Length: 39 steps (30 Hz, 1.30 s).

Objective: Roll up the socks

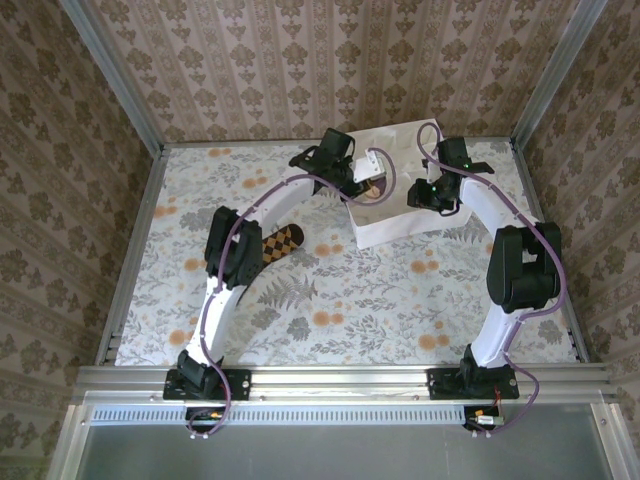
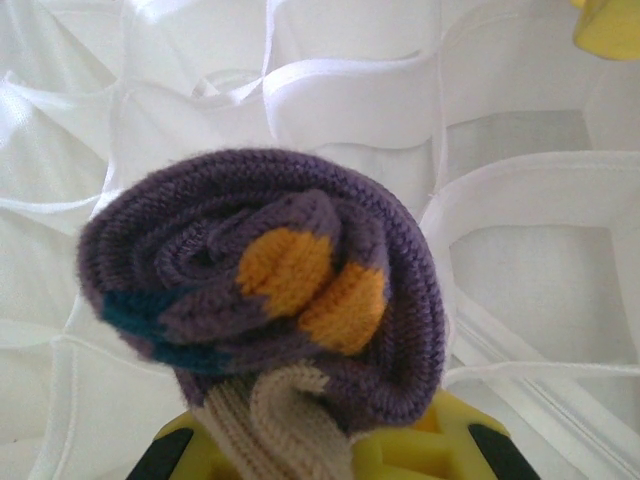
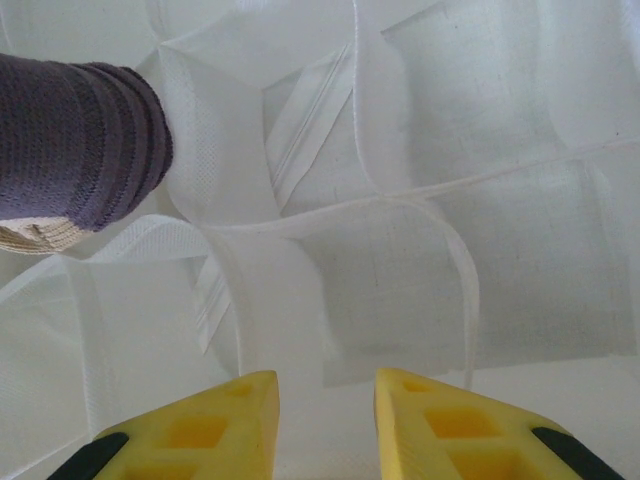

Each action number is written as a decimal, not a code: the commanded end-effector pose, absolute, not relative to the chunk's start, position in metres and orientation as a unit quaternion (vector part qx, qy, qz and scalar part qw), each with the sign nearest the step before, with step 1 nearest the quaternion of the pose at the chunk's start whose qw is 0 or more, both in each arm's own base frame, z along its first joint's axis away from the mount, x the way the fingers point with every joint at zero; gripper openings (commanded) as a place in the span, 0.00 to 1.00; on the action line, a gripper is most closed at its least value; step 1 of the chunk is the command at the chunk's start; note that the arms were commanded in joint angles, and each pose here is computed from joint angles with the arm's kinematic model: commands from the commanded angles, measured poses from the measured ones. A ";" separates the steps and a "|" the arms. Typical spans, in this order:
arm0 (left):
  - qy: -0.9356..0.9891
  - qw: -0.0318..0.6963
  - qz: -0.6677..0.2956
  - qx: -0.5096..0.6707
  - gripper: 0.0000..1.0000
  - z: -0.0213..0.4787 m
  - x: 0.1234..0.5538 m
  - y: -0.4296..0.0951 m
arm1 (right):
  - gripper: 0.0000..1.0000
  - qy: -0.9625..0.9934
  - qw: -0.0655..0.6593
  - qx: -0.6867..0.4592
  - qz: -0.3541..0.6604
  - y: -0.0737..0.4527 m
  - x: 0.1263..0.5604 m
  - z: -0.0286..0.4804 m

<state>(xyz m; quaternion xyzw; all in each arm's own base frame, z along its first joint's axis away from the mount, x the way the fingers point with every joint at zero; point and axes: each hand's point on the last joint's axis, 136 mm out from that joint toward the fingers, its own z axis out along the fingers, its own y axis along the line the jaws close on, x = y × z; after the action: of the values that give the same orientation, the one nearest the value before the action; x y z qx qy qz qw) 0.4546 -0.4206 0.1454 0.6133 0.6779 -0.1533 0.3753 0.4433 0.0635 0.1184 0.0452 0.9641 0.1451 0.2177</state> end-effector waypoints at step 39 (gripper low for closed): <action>0.682 0.345 -0.167 0.623 0.71 0.126 0.454 -0.461 | 0.32 0.967 0.207 0.042 0.145 0.063 0.436 0.105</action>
<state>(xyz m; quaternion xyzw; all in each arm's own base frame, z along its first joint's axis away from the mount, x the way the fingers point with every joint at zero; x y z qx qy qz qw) 0.4574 -0.4585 0.0927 0.6287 0.6907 -0.1456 0.3262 0.4534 0.0675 0.1175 0.0372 0.9563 0.1581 0.2431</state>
